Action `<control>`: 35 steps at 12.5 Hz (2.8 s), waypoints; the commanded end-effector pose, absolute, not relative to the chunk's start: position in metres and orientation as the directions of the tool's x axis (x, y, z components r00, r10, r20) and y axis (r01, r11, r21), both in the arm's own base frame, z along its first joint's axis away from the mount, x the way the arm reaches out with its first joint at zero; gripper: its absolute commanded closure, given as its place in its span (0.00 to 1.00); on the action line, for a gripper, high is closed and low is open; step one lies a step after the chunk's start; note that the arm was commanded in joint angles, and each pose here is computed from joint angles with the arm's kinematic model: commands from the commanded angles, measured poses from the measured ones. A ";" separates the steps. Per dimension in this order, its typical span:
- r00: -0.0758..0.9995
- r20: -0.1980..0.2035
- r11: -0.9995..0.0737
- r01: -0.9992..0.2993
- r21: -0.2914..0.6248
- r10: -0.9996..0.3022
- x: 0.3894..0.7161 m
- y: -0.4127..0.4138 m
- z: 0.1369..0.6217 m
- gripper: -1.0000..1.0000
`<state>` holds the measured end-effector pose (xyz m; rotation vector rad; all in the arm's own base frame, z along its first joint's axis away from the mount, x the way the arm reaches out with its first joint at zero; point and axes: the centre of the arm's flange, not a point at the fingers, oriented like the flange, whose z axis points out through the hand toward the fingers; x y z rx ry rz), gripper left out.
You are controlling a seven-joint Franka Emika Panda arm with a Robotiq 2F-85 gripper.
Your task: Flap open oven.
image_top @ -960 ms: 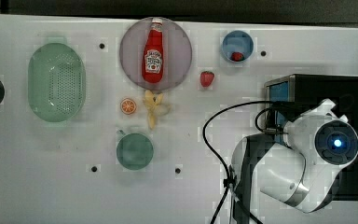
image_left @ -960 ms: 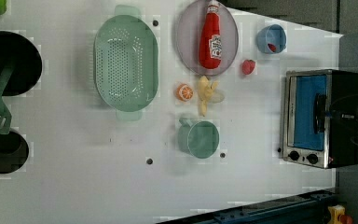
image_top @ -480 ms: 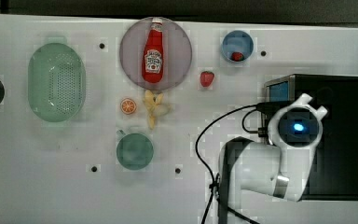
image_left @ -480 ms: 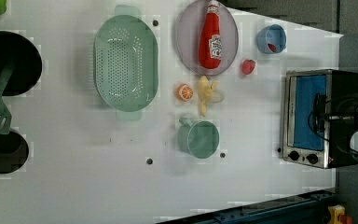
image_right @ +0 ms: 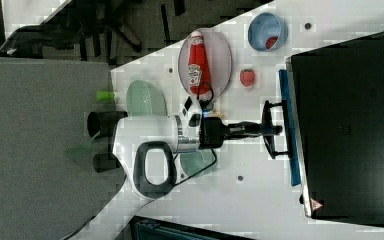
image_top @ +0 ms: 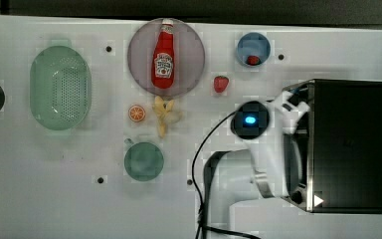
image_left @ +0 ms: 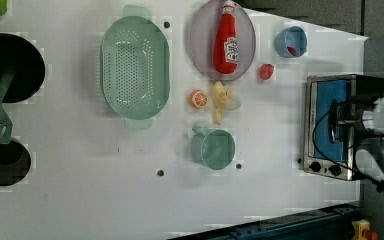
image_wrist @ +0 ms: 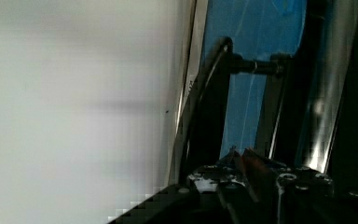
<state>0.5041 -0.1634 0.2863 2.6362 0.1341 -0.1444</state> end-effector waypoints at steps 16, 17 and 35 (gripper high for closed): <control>0.998 -0.053 -0.586 0.064 0.808 0.035 0.496 0.017 0.076 0.83; 0.998 -0.046 -0.587 0.062 0.807 0.042 0.499 0.021 0.078 0.83; 0.450 0.061 -0.454 -0.885 -0.106 -0.891 0.503 -0.032 0.547 0.83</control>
